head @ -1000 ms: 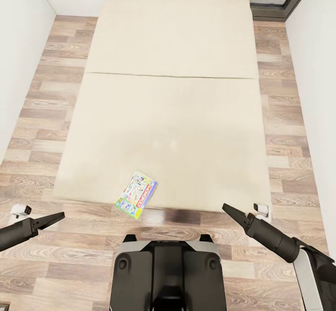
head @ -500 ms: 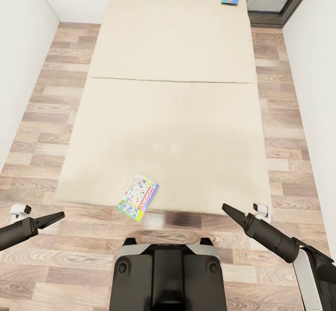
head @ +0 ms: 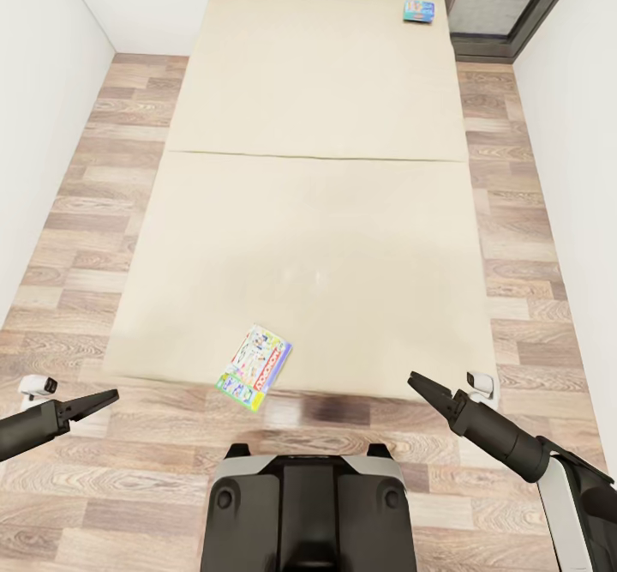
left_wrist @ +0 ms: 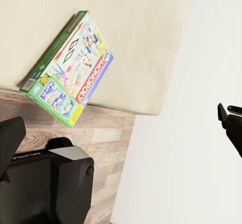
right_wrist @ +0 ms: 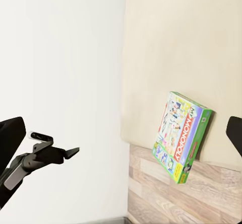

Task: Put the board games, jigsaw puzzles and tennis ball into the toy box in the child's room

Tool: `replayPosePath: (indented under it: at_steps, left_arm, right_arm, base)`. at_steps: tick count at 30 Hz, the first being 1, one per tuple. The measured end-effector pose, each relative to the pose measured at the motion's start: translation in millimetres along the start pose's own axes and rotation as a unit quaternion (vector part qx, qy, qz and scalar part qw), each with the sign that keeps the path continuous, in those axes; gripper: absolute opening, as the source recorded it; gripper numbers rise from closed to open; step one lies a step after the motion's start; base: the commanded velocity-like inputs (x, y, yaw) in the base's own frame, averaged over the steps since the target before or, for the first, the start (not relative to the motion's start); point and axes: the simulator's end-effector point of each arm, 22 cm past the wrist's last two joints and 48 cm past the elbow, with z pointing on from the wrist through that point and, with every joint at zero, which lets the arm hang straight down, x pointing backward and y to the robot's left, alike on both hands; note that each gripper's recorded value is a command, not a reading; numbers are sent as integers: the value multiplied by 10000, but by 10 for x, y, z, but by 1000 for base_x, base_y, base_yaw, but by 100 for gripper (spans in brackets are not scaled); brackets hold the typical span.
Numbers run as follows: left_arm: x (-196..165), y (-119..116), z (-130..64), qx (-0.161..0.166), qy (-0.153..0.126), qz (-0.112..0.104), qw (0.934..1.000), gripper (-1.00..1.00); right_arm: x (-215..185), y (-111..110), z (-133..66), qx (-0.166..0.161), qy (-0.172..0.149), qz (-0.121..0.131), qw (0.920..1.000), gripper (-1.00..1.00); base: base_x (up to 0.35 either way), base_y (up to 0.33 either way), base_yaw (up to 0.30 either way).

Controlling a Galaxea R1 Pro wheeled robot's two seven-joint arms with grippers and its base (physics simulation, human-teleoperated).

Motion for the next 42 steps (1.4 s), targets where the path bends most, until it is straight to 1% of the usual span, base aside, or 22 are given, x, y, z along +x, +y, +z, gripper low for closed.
replayPosePath:
  at_steps: [6, 18, 42]
  left_arm:
    - [-22, -38, -12, 21, -22, 36, 10000, 100]
    - [-63, -111, -37, 56, -69, 105, 9999, 100]
    - [-125, -277, -61, 171, -173, 236, 9994, 100]
  right_arm:
    - [-31, 41, -1, -29, -24, -44, 10000, 100]
    - [-81, 122, -2, -81, -59, -123, 9999, 100]
    - [-182, 281, -17, -180, -136, -275, 9994, 100]
  base:
    - [-16, 0, 0]
    - [-95, 0, 0]
    - [-4, 0, 4]
